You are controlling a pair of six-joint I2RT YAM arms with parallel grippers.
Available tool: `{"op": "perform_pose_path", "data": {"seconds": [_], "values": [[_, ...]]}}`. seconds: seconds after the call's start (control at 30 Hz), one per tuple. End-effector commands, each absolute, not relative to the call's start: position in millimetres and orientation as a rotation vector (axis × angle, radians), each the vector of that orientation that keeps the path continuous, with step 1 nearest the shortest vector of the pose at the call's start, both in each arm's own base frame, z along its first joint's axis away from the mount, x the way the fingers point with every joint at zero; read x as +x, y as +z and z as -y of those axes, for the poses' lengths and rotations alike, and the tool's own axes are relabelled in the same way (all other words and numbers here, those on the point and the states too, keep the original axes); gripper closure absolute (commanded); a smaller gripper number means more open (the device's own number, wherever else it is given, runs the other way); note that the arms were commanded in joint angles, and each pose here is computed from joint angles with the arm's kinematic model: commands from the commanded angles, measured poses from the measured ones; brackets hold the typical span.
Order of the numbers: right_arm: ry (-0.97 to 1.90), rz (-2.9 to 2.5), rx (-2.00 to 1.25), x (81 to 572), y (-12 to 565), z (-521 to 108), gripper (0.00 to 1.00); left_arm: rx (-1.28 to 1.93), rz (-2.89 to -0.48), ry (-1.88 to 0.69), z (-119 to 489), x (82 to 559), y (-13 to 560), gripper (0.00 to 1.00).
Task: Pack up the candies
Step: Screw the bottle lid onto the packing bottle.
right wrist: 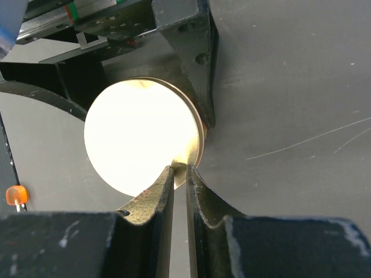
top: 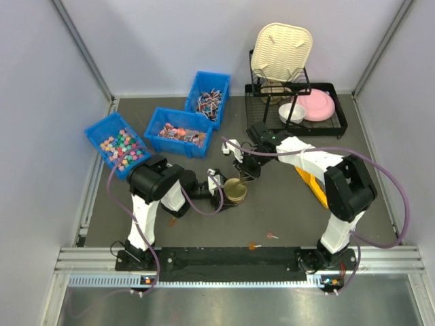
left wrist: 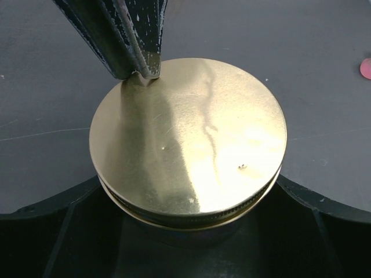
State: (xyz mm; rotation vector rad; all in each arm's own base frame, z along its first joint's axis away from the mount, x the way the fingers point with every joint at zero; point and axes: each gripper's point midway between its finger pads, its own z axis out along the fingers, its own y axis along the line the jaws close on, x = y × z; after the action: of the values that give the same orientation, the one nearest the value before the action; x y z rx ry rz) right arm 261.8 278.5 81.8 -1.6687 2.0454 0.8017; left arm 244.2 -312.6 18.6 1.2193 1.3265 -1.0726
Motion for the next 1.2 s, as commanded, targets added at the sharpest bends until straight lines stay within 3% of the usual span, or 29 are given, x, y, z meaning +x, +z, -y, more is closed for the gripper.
{"op": "perform_pose_path", "data": {"seconds": [0.0,0.8,1.1,1.17], "values": [[0.956,-2.278,-1.769,195,54,-248,0.89,1.139,-1.198,-0.969,312,267,44,0.33],[0.997,-2.297,-1.867,153,52,-244,0.88,1.138,-1.198,-0.972,312,267,45,0.33],[0.855,-2.161,-1.790,193,96,-251,0.83,1.136,-1.201,-0.970,312,267,44,0.33],[0.857,-2.119,-1.759,204,111,-258,0.78,1.137,-1.198,-0.971,312,267,44,0.33]]}}
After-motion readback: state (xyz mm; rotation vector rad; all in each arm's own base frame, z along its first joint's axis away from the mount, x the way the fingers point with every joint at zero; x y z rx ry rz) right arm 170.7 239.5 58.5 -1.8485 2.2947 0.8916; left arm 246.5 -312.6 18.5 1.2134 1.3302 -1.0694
